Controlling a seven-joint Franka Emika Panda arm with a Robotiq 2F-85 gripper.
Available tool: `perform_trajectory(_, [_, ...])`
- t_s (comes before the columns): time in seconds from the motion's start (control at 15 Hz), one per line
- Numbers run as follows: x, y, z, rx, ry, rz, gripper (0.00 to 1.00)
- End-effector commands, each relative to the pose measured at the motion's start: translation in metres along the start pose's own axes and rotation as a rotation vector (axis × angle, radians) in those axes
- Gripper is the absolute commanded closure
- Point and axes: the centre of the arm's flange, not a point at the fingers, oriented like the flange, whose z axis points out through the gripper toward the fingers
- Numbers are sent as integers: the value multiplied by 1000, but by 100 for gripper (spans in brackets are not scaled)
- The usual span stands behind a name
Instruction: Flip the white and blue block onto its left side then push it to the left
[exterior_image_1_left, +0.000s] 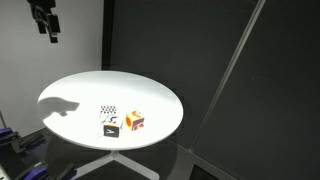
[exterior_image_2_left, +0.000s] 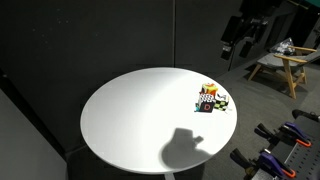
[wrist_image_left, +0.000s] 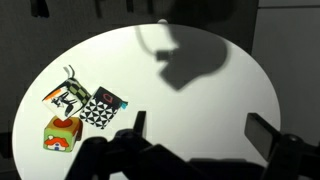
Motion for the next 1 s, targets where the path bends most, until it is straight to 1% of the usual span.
perform_trajectory(0.0, [23,19,17,-44,45,29,0])
perform_trajectory(0.4, [64,41,56,-70,97,86,0])
perform_trajectory(0.67, [86,56,84,-108,83,112,0])
perform_trajectory(0.93, [104,68,113,-155,38,124,0])
